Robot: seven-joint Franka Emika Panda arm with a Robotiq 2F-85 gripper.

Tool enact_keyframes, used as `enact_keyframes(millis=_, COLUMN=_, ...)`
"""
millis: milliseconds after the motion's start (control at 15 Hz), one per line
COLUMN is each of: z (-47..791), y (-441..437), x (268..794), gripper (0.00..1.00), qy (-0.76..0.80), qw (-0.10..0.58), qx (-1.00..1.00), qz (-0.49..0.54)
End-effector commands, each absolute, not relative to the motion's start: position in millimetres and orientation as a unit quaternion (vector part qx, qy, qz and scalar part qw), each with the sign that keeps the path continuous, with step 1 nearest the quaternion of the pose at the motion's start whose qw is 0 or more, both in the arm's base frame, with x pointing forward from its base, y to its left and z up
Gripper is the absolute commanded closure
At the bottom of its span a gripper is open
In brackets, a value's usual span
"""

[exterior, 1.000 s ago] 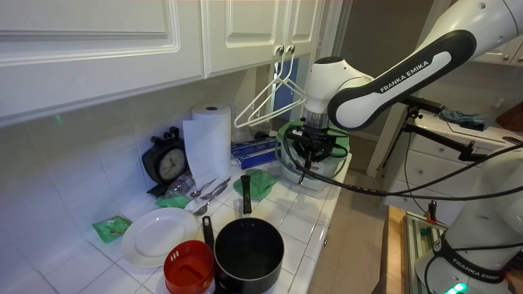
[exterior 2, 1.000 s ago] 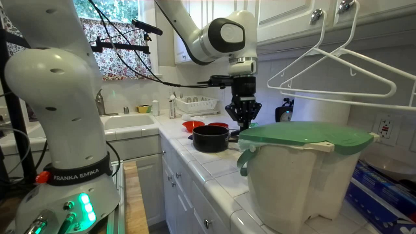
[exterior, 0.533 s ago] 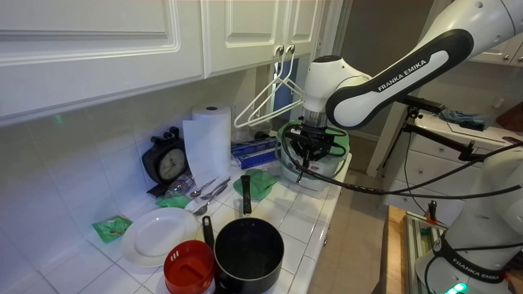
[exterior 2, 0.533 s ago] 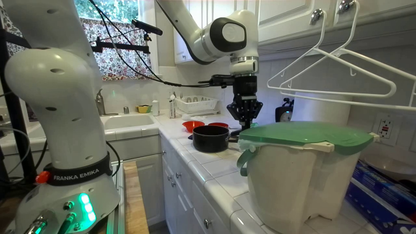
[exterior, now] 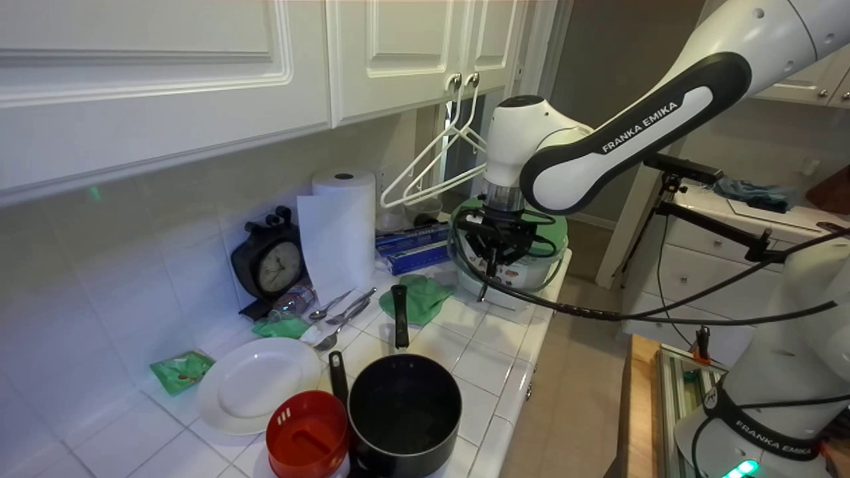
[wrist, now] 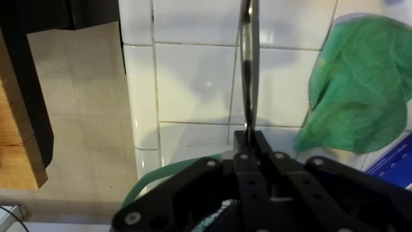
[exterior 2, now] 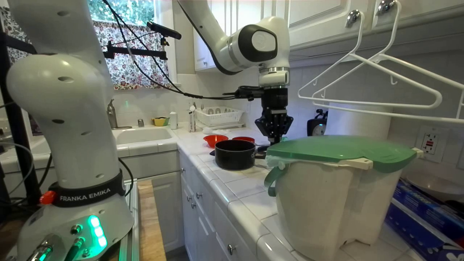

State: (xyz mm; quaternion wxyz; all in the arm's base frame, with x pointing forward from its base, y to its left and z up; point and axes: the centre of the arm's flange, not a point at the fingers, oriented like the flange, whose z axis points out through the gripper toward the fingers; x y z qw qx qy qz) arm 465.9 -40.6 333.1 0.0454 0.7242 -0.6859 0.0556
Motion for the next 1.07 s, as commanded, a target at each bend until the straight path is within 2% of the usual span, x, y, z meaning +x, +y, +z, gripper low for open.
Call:
enact_keyframes(millis=0, z=332.8, y=-43.1, x=474.6, gripper=0.97, qy=-0.68, qw=0.041, qx=0.73, qz=0.057)
enact_keyframes(millis=1000, z=335.9, y=-49.3, x=471.9, gripper=0.97, qy=-0.684, qw=0.043, qx=0.725, qz=0.062)
